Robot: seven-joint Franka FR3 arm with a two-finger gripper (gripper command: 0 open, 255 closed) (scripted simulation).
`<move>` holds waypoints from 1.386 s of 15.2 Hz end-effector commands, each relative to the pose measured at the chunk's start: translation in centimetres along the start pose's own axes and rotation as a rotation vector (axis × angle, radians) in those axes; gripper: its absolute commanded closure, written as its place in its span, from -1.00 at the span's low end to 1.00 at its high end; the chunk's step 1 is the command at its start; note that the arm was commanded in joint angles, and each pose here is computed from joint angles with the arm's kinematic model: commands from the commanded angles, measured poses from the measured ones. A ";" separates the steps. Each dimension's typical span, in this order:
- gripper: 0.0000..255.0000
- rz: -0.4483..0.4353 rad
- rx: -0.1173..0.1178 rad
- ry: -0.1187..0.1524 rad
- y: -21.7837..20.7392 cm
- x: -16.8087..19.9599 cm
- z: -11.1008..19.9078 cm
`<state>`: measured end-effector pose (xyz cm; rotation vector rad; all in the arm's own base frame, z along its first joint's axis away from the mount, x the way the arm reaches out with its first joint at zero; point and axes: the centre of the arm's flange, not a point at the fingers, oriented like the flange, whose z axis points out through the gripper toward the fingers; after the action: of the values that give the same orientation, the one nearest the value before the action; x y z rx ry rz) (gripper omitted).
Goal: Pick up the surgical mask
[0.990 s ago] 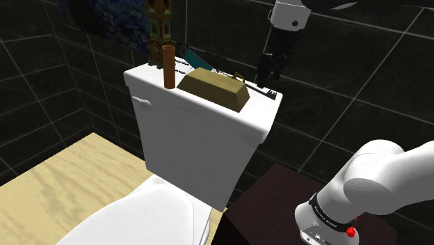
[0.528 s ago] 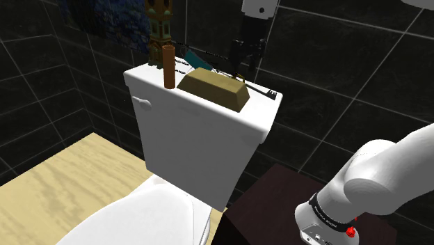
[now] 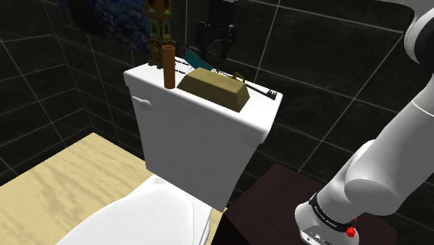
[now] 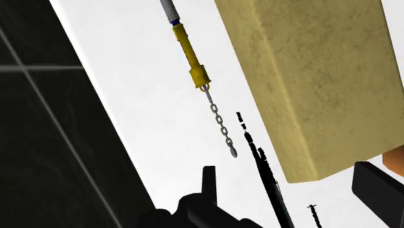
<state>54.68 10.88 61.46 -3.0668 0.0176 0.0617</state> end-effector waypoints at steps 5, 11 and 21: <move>-1.00 0.021 0.034 -0.006 -2.0 5.8 -0.5; -1.00 0.021 0.034 -0.006 -1.8 6.0 2.6; 1.00 0.021 0.034 -0.006 -1.8 6.0 3.0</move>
<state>60.52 12.87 58.57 -3.0314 0.0494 0.0640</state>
